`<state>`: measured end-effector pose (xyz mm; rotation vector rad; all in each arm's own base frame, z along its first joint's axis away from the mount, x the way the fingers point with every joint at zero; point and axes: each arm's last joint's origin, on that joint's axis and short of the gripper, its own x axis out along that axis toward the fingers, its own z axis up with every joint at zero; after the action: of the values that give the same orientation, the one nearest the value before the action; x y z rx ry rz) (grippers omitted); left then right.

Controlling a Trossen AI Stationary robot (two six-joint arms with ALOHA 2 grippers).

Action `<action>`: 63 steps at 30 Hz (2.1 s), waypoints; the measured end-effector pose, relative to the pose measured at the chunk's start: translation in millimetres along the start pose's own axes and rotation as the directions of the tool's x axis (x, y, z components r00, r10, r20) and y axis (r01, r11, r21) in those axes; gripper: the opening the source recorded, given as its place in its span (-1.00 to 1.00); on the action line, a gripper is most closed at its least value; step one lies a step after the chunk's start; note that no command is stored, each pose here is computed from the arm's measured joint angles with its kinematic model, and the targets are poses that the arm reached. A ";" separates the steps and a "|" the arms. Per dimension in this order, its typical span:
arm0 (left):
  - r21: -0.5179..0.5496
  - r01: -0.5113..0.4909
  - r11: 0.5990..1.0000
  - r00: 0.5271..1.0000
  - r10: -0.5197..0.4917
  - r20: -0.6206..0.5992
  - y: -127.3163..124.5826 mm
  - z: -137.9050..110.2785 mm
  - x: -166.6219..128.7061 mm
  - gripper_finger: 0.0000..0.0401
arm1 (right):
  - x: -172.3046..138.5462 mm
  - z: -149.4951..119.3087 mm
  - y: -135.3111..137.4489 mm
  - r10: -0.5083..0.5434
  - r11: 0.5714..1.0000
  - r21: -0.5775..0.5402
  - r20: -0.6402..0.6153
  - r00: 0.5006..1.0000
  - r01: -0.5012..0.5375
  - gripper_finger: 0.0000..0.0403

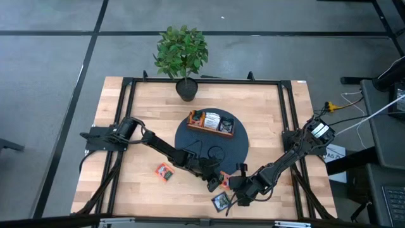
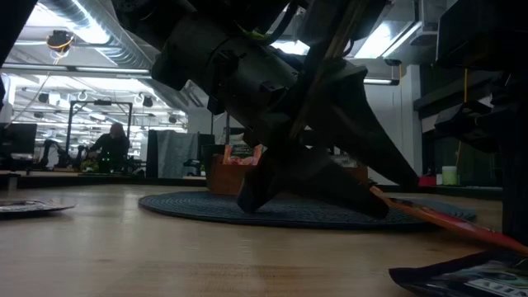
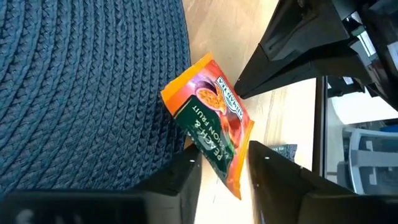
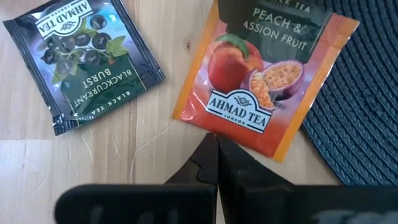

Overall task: Pick & Place Tea
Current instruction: Put the orange tea bag into the left side of the wooden organizer

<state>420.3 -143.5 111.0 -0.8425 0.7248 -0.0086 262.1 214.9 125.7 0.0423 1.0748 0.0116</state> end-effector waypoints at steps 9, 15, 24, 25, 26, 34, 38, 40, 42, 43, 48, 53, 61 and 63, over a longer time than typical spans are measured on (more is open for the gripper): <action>0.040 0.007 0.999 1.000 -0.008 0.009 -0.1 0.2 0.6 -0.88 | 0.0 0.0 0.1 -0.001 1.000 0.003 0.001 1.000 0.001 -1.00; 0.068 0.022 0.997 1.000 -0.023 0.010 -0.9 0.6 0.8 -0.98 | -4.8 5.7 3.0 -0.005 1.000 -0.005 -0.014 1.000 0.005 -1.00; 0.098 0.083 0.992 0.996 -0.081 -0.023 -11.9 5.5 -9.4 -0.99 | -37.3 26.6 21.5 -0.016 0.990 -0.142 -0.110 0.994 0.000 -1.00; 0.110 0.088 0.990 0.996 -0.085 -0.025 -14.1 6.6 -11.9 -0.99 | -40.1 28.6 24.8 -0.004 0.987 -0.161 -0.100 0.995 -0.012 -1.00; 0.119 0.090 0.989 0.996 -0.087 -0.028 -16.4 8.0 -14.8 -0.99 | -42.0 29.5 27.5 0.004 0.983 -0.181 -0.093 0.996 -0.021 -1.00; 0.226 0.007 0.974 0.995 0.017 -0.102 -32.3 15.2 -54.3 -0.99 | -57.8 19.1 33.1 0.016 0.982 -0.188 0.016 1.000 -0.013 -1.00; 0.282 -0.016 0.959 0.991 0.053 -0.125 -40.8 20.1 -78.0 -0.99 | -71.3 15.7 27.0 0.054 0.986 -0.162 0.127 0.990 -0.033 -1.00; 0.312 -0.041 0.949 0.987 0.088 -0.138 -42.4 21.8 -89.2 -0.99 | -74.2 12.6 21.4 0.071 0.986 -0.163 0.182 0.981 -0.041 -1.00; 0.340 -0.087 0.936 0.981 0.140 -0.133 -42.2 24.3 -101.5 -0.99 | -75.2 10.3 17.2 0.085 0.985 -0.164 0.250 0.964 -0.045 -1.00; 0.354 -0.108 0.929 0.980 0.160 -0.120 -42.3 26.9 -107.0 -0.99 | -74.9 7.9 14.0 0.076 0.985 -0.168 0.280 0.957 -0.029 -1.00; 0.409 -0.175 0.895 0.968 0.233 -0.094 -41.7 41.7 -140.9 -0.99 | -67.7 -2.9 0.5 0.013 0.991 -0.126 0.414 0.910 0.044 -0.99; 0.455 -0.231 0.860 0.946 0.307 -0.099 -32.7 57.5 -174.3 -0.99 | -59.3 -3.7 -11.2 -0.060 0.994 -0.053 0.496 0.866 0.099 -0.92; 0.542 -0.315 0.780 0.900 0.427 -0.091 -4.4 84.2 -201.8 -0.99 | -60.1 18.0 -28.8 -0.148 0.986 0.028 0.590 0.794 0.162 -0.88; 0.575 -0.355 0.737 0.871 0.485 -0.084 5.8 89.8 -205.4 -0.99 | -59.7 22.9 -32.8 -0.156 0.985 0.036 0.600 0.784 0.169 -0.88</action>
<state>314.8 -20.8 266.3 -0.1074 1.0604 0.0965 253.5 179.7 187.7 -0.0643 0.4297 -0.1414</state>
